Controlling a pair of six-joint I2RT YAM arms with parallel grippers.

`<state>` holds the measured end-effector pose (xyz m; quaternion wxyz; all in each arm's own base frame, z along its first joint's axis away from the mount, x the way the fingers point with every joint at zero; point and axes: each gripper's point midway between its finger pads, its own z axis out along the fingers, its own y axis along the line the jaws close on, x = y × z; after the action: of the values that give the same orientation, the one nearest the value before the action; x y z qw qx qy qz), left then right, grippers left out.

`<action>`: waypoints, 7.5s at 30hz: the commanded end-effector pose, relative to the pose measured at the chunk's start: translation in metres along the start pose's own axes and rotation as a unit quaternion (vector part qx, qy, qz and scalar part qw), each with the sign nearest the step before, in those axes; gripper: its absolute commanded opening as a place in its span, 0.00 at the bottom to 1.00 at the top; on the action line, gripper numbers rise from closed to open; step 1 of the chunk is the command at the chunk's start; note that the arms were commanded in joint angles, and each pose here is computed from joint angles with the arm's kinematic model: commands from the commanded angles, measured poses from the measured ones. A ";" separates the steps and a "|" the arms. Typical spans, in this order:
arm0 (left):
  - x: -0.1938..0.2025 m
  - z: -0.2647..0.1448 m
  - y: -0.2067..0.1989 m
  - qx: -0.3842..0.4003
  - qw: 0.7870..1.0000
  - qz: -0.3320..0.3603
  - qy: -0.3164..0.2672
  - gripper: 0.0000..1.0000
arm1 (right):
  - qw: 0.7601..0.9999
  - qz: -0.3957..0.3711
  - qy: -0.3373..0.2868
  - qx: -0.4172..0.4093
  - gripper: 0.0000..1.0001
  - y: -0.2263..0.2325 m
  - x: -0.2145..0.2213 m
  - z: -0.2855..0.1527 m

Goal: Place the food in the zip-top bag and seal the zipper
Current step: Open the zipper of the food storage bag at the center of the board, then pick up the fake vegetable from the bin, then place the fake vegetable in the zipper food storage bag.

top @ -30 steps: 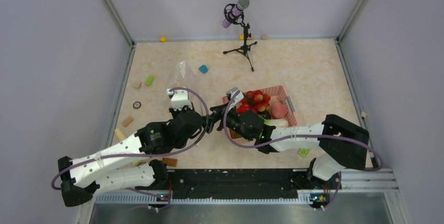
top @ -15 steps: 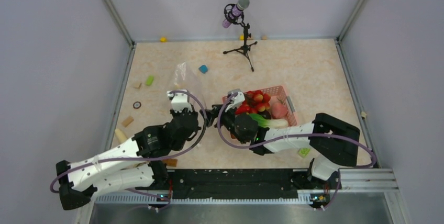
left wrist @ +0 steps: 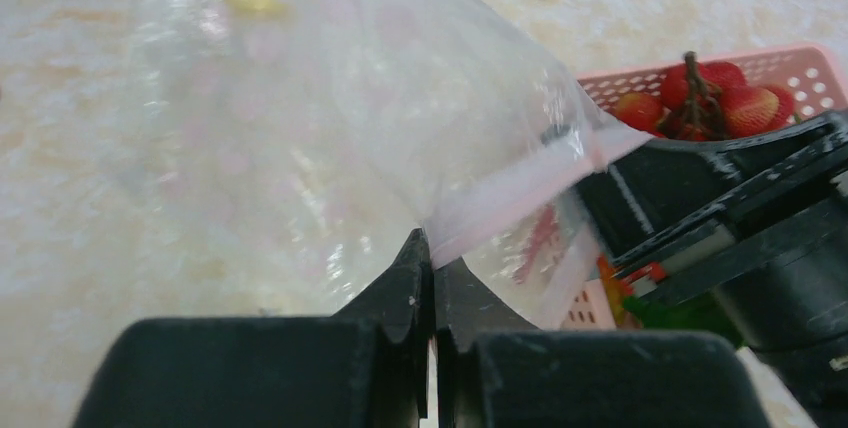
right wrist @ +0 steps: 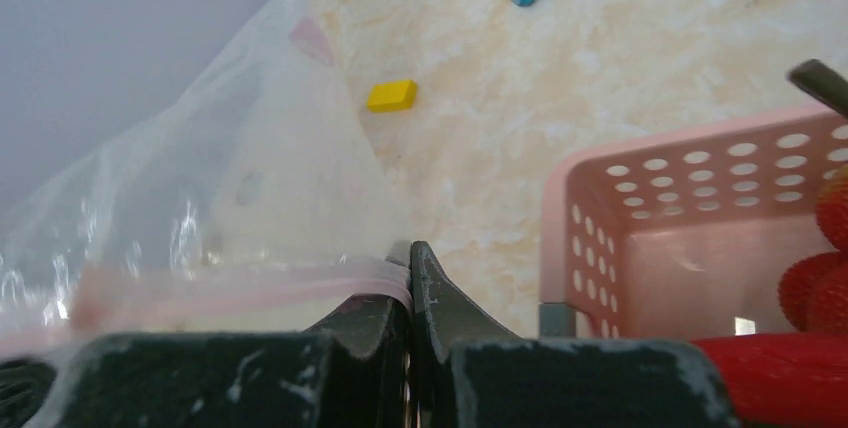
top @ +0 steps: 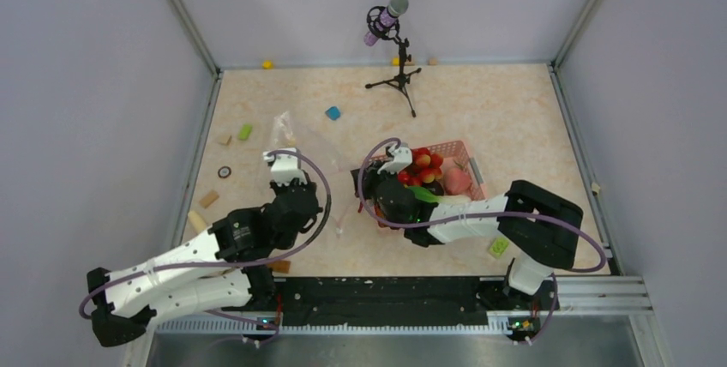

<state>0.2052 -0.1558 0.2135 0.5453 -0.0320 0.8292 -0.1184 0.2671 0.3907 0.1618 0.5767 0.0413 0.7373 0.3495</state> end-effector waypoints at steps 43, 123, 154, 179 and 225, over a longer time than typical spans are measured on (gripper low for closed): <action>0.008 0.008 0.001 -0.039 0.999 -0.035 0.009 0.92 | 0.996 0.091 0.024 -0.010 0.00 0.045 -0.045 -0.008; -0.005 0.002 0.014 -0.037 0.999 -0.020 -0.027 0.00 | 0.728 -0.580 0.324 -0.172 0.99 -0.076 -0.023 -0.109; 0.003 0.013 0.014 -0.064 0.998 -0.002 -0.025 0.00 | 0.771 -0.552 0.287 -0.136 0.00 -0.091 -0.046 -0.099; 0.003 0.004 -0.006 0.008 0.999 -0.047 -0.003 0.00 | 0.747 -0.291 -0.137 -0.582 0.00 0.128 -0.159 -0.213; -0.033 -0.072 -0.080 0.297 0.944 -0.139 0.030 0.00 | 0.756 -0.353 -0.202 -0.514 0.00 0.118 -0.112 -0.127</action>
<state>0.1477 -0.2124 0.2460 0.4631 0.0313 0.7960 -0.3885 0.1471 0.3675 0.3196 0.7036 -0.4642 0.2945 0.4504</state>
